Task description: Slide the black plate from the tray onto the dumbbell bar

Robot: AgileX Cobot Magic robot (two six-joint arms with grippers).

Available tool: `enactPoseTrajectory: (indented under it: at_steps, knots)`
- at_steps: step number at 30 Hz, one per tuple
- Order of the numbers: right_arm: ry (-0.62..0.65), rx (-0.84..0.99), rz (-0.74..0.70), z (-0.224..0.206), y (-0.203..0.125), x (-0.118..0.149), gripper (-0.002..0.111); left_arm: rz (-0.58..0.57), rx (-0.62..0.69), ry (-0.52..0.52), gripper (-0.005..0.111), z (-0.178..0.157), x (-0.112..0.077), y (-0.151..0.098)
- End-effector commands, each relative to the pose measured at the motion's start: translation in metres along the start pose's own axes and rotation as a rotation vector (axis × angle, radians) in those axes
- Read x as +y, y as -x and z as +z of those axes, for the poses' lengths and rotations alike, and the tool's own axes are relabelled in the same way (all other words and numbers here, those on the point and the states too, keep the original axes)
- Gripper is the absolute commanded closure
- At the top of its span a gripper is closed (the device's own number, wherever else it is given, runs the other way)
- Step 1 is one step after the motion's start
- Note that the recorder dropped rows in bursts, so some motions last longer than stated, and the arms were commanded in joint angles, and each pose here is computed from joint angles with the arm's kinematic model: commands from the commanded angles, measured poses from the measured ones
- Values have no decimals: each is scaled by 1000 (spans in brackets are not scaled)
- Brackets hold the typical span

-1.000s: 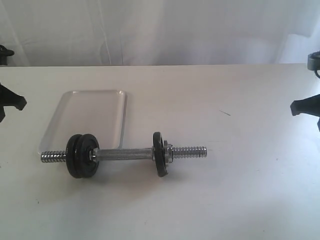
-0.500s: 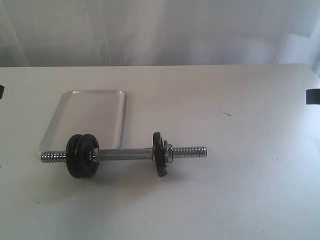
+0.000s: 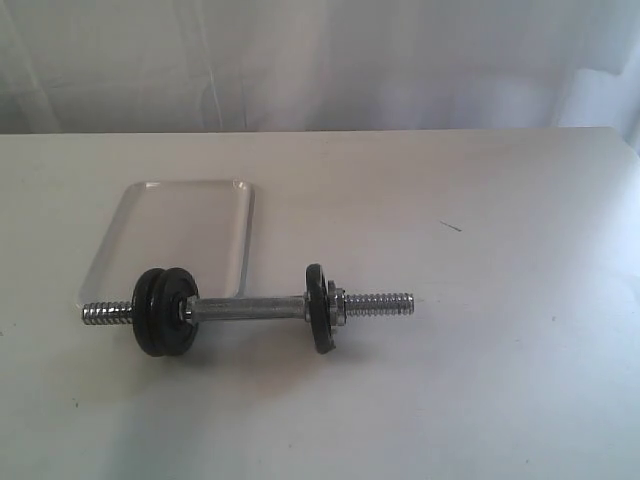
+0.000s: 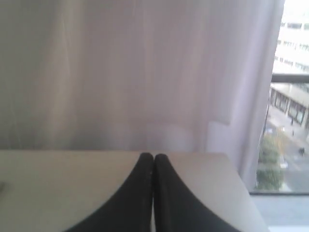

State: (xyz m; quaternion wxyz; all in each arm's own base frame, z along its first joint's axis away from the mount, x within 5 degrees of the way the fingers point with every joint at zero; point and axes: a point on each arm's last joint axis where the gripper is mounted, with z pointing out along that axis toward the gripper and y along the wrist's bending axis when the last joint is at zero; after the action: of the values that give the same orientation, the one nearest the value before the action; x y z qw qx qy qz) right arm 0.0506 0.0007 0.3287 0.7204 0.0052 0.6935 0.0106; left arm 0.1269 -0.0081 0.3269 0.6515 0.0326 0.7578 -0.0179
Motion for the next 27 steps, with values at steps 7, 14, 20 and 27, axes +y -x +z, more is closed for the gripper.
enactPoseTrajectory:
  at_steps: [7, 14, 20, 27]
  knots:
    - [7, -195, 5, -40, 2, 0, 108, -88, -251, -1, 107, -53, -1, -19]
    - [10, -178, 4, -47, 11, 1, 108, -77, -476, 6, 107, -91, -1, -25]
    - [11, -137, 9, -48, 10, 1, 108, -72, -448, -11, 107, -99, -3, -32]
    - [23, -89, 35, -46, 3, 2, 108, -165, -219, -64, 107, -90, -8, -54]
